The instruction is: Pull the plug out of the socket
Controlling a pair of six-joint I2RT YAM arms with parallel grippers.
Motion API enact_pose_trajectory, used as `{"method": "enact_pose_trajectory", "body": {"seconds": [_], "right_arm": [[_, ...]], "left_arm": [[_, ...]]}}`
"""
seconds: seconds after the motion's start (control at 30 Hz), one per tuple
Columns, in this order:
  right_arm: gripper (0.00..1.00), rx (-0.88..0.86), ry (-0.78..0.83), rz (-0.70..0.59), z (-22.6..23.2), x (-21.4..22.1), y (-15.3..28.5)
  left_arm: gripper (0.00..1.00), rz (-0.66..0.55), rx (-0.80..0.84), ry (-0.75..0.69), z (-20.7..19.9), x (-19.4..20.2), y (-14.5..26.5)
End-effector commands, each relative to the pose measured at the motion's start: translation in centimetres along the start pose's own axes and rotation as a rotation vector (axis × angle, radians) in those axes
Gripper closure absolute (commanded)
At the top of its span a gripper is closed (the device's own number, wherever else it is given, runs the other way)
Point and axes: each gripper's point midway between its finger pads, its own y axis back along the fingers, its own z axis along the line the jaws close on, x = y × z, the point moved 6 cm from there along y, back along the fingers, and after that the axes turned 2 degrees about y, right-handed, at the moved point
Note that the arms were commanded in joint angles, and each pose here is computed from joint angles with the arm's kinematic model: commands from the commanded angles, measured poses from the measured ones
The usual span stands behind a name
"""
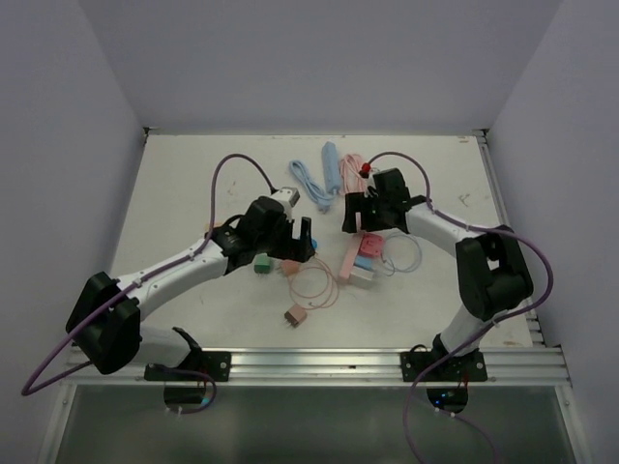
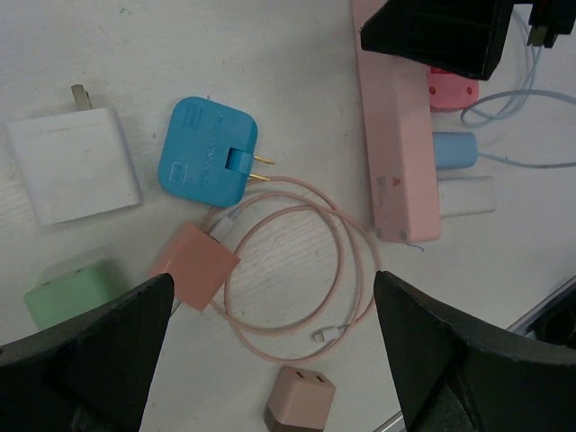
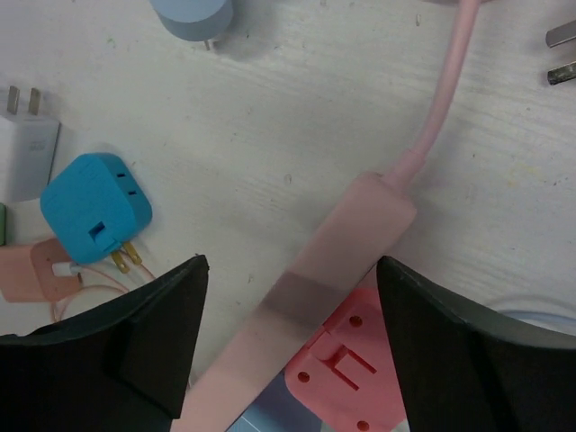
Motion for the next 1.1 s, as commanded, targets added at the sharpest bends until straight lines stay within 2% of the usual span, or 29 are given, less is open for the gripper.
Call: {"method": "enact_pose_trajectory", "body": {"seconds": [0.0, 0.2, 0.3, 0.33, 0.43, 0.67, 0.8, 0.87, 1.07], "right_arm": [[0.18, -0.073, 0.049, -0.108, 2.0, -3.1, 3.1], [0.13, 0.050, 0.007, -0.225, 1.3, -4.3, 6.7], [0.07, 0.218, -0.059, -0.290, -0.5, -4.4, 8.3], [0.02, 0.305, -0.105, -0.344, -1.4, -4.7, 9.5], [0.01, 0.385, -0.179, -0.408, -3.0, -4.2, 10.9], [0.01, 0.472, -0.389, -0.494, -5.8, -2.8, 12.0], [0.01, 0.511, -0.409, -0.504, -6.3, -2.5, 12.3], [0.01, 0.532, -0.428, -0.512, -6.6, -2.3, 12.4], [0.01, 0.560, -0.462, -0.531, -7.1, -1.9, 12.6]], "left_arm": [[0.04, -0.092, 0.030, 0.092, -1.8, -3.4, -0.3], [0.04, -0.069, 0.006, 0.166, -3.0, -5.5, -2.4], [0.04, -0.058, -0.001, 0.166, -3.7, -6.7, -3.9], [0.04, -0.048, 0.001, 0.166, -4.0, -7.3, -4.7], [0.05, -0.028, 0.000, 0.139, -4.8, -8.5, -6.7], [0.07, 0.011, -0.044, 0.030, -7.5, -10.3, -11.1], [0.14, 0.011, -0.049, -0.005, -9.0, -11.2, -13.4], [0.15, 0.046, -0.077, -0.021, -8.9, -10.2, -15.1], [0.28, 0.059, -0.096, -0.063, -9.7, -9.2, -18.4]]}}
